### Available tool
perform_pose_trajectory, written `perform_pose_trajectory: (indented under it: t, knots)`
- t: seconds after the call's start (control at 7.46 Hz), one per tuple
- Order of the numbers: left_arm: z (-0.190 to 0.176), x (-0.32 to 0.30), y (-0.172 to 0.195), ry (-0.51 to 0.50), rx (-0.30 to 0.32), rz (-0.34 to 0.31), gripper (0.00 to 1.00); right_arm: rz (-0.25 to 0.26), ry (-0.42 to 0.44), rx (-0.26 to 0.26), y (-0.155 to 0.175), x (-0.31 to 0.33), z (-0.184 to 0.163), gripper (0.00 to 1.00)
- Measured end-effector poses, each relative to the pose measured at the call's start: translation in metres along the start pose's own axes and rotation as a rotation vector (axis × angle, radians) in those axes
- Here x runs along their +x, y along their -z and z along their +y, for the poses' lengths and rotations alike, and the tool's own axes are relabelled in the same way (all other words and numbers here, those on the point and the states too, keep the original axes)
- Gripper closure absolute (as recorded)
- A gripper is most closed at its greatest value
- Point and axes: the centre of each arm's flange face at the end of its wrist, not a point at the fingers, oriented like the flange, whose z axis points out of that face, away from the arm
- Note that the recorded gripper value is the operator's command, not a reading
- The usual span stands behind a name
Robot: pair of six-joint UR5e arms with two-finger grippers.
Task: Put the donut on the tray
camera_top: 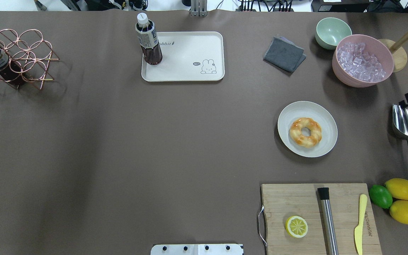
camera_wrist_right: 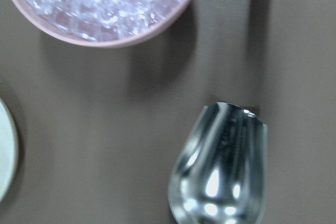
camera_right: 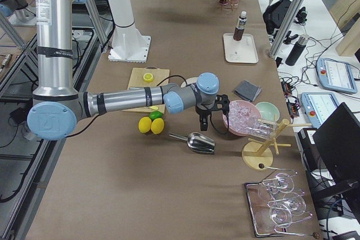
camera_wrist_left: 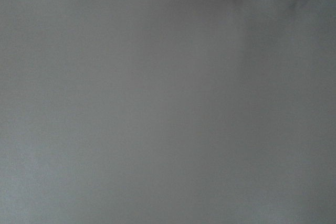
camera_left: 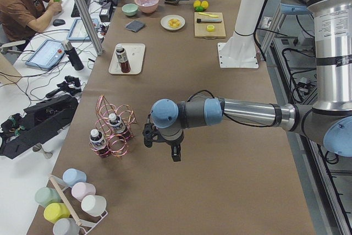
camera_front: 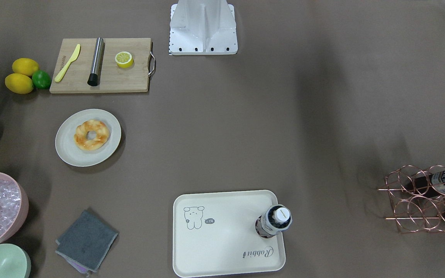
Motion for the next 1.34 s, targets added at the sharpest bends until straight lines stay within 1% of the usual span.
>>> perform_pose_trajectory:
  t: [0.27,0.4,0.54,0.67,0.94,1.21,1.34]
  knots:
    - [-0.001,0.002,0.001,-0.002,0.001,0.0,0.02,-0.021,-0.085,-0.03,-0.024,-0.072,-0.016,0.02]
    - [-0.001,0.002,0.001,-0.002,0.002,0.0,0.02,-0.004,-0.104,-0.036,-0.039,-0.095,-0.017,0.02]
    - [-0.001,0.002,0.001,-0.001,0.001,0.0,0.02,0.015,-0.127,-0.03,-0.052,-0.115,-0.017,0.02]
    - [-0.001,0.002,0.001,0.0,0.001,0.0,0.02,0.016,-0.147,-0.025,-0.064,-0.133,-0.015,0.02]
    - [-0.001,0.001,0.0,0.002,0.0,0.0,0.02,0.013,-0.14,-0.044,-0.09,-0.147,-0.008,0.02]
    - [-0.001,0.0,-0.001,0.005,-0.002,-0.001,0.02,0.035,-0.114,-0.053,-0.119,-0.151,-0.001,0.14]
    - [0.0,-0.001,-0.001,0.007,-0.004,-0.001,0.02,0.041,-0.108,-0.054,-0.126,-0.152,0.001,0.14]
